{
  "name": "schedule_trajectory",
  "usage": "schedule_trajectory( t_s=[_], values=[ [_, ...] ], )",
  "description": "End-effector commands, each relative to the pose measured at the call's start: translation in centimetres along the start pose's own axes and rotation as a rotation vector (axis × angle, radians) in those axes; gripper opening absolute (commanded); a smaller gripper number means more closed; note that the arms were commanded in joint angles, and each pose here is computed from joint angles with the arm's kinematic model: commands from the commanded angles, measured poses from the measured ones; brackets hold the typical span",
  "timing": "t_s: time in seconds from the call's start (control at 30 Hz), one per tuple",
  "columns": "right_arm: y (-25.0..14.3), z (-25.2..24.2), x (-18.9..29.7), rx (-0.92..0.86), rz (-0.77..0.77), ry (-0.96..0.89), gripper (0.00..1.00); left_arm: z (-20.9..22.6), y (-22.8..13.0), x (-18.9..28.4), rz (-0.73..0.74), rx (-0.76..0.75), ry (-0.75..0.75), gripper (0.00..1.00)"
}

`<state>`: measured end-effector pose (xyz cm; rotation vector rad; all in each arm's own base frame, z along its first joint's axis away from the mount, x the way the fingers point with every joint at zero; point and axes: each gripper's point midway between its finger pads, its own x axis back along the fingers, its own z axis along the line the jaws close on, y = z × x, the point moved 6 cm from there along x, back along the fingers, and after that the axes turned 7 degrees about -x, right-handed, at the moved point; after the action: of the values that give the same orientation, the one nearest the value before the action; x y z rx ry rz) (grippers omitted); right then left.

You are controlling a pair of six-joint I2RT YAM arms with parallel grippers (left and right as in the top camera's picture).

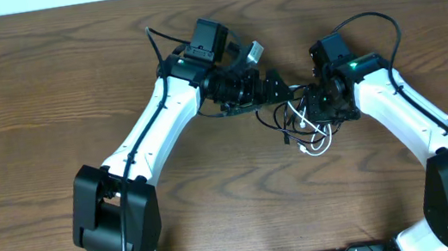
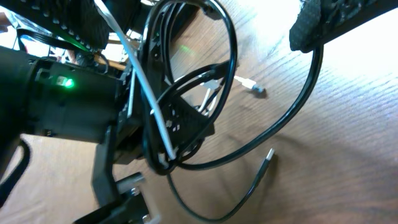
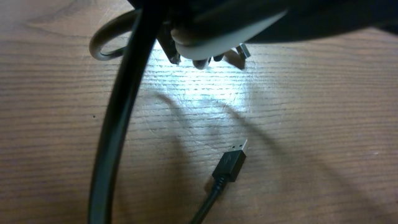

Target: Untangle cables

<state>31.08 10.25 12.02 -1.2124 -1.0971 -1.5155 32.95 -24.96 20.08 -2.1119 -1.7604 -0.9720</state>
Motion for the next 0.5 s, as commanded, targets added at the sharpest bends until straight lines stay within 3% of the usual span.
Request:
schedule_trajectory(
  t_s=[0.0, 0.17, 0.4, 0.47],
  values=[
    [0.5, 0.4, 1.0, 0.001, -0.037, 0.014, 0.03, -0.7, 0.5, -0.1, -0.017, 0.009, -0.021, 0.98],
    [0.6, 0.5, 1.0, 0.001, -0.040, 0.015, 0.03, -1.1, 0.9, 0.0, -0.034, -0.001, -0.042, 0.97],
    [0.7, 0.5, 1.0, 0.000, -0.044, 0.018, 0.05, 0.2, -0.2, -0.6, -0.002, -0.015, 0.104, 0.75],
    [0.7, 0.5, 1.0, -0.001, -0.047, 0.020, 0.06, 0.6, -0.6, -0.8, 0.013, -0.020, 0.159, 0.64]
  ],
)
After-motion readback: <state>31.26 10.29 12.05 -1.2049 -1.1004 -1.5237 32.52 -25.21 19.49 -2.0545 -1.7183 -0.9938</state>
